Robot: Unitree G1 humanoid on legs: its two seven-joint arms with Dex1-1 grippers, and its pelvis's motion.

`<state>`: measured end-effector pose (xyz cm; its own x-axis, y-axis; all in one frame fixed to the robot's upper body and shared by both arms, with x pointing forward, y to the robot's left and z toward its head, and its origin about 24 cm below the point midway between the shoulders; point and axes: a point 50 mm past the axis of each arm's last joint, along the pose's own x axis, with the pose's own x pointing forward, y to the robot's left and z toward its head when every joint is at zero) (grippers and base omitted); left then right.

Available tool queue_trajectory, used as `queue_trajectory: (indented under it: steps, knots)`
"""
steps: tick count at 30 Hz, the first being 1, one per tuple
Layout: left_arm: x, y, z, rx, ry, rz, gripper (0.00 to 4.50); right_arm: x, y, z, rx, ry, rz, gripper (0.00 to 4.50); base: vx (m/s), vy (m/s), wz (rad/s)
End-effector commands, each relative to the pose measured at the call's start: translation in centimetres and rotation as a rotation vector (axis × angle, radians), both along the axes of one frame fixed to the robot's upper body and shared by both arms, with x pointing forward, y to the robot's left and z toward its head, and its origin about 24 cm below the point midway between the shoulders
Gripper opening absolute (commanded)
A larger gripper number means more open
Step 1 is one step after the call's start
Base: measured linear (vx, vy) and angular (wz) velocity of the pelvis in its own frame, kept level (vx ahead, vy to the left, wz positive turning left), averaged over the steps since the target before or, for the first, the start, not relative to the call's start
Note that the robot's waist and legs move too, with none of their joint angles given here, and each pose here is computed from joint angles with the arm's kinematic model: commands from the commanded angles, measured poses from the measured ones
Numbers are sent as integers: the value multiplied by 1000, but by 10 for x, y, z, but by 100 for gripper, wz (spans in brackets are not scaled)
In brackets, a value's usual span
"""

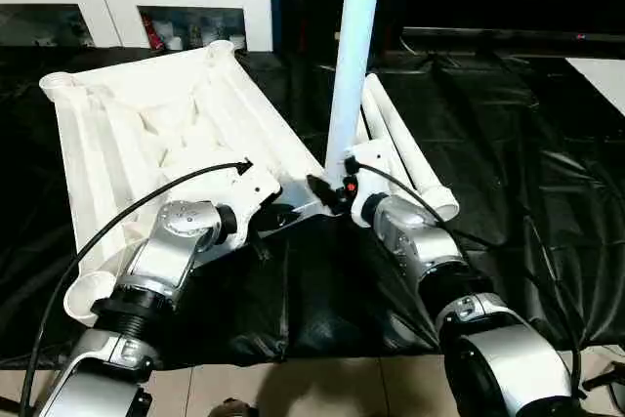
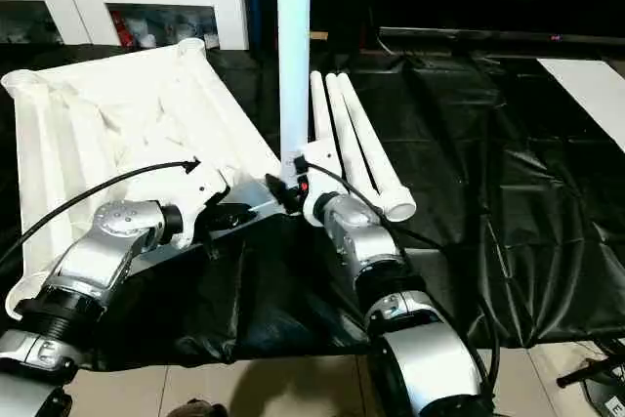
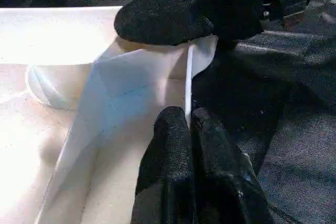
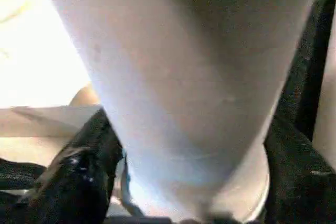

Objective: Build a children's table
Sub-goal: Rotate leg to tighten

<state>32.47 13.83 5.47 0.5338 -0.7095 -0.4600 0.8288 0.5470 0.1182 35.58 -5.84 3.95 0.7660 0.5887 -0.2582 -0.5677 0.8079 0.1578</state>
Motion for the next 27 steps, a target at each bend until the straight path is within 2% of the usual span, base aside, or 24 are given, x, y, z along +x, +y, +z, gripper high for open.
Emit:
queue_trajectory:
  steps: [1,3,5,9,13,18,22,24,27]
  knots:
    - [-4,-24,14,-100,-73,-115,0,-13,24,-10,14,52,141,389,0,0,0]
    - [-6,-22,14,-102,-68,-143,0,-12,22,-8,16,26,158,402,0,0,0]
    - [-9,-14,13,-86,-46,-199,0,-13,12,-4,68,-1,231,431,0,0,0]
    - [-10,-5,14,-77,-34,-237,0,-19,2,-2,101,-12,338,447,0,0,0]
    - [-14,6,16,-86,6,-310,0,-36,-14,-8,48,5,532,447,0,0,0]
    - [-18,12,17,-87,52,-373,0,-44,-27,-12,-8,15,623,447,0,0,0]
    - [-20,15,16,-92,69,-384,0,-48,-29,-11,2,42,661,447,0,0,0]
    - [-22,16,15,-99,85,-392,0,-49,-27,-10,10,48,670,420,0,0,0]
    - [-23,17,13,-99,100,-400,0,-51,-23,-10,31,64,690,410,0,0,0]
